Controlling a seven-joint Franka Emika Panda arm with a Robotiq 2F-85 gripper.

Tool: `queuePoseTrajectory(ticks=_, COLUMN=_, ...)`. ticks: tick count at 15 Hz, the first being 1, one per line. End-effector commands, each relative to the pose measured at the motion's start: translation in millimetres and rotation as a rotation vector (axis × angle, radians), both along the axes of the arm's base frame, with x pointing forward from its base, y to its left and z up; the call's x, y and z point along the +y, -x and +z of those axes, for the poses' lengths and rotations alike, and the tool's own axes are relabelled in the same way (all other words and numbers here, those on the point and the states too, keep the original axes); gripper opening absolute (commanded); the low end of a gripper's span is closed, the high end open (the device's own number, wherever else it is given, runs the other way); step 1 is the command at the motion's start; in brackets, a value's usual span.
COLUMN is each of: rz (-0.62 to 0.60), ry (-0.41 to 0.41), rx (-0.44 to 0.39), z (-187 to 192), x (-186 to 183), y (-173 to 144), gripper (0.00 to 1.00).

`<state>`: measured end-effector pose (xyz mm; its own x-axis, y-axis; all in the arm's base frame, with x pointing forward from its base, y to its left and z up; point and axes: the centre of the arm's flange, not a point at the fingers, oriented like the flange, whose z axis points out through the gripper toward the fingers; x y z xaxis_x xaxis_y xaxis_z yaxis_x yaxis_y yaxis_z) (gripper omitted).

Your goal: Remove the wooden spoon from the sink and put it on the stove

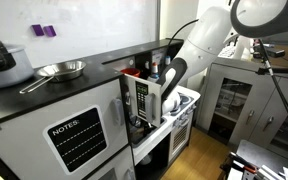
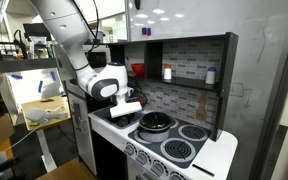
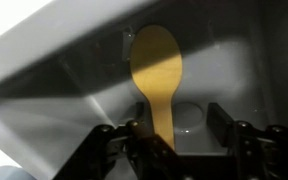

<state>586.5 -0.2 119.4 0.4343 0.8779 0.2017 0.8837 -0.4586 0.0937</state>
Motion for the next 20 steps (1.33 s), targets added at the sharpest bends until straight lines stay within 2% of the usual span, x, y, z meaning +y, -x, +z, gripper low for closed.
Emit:
queuePoseTrajectory(ticks=1, rz=0.000, ry=-0.005, rx=0.007, z=-2, x=-2, y=-6, gripper=0.42)
queuePoseTrajectory(ticks=3, rz=0.004, ry=-0.001, rx=0.008, z=-2, x=-1, y=-5, gripper=0.34)
queuePoseTrajectory(ticks=6, rz=0.004, ry=0.001, rx=0.004, z=0, x=-1, y=-6, gripper=0.11)
queuePoseTrajectory(ticks=8, rz=0.003, ry=0.003, rx=0.004, z=-1, x=-3, y=-6, gripper=0.01)
queuePoseTrajectory(ticks=10, rz=-0.002, ry=0.003, rx=0.002, z=0, x=-4, y=-6, gripper=0.05)
queuePoseTrajectory(ticks=20, rz=-0.035, ry=0.034, rx=-0.047, z=37, x=-12, y=-2, gripper=0.05)
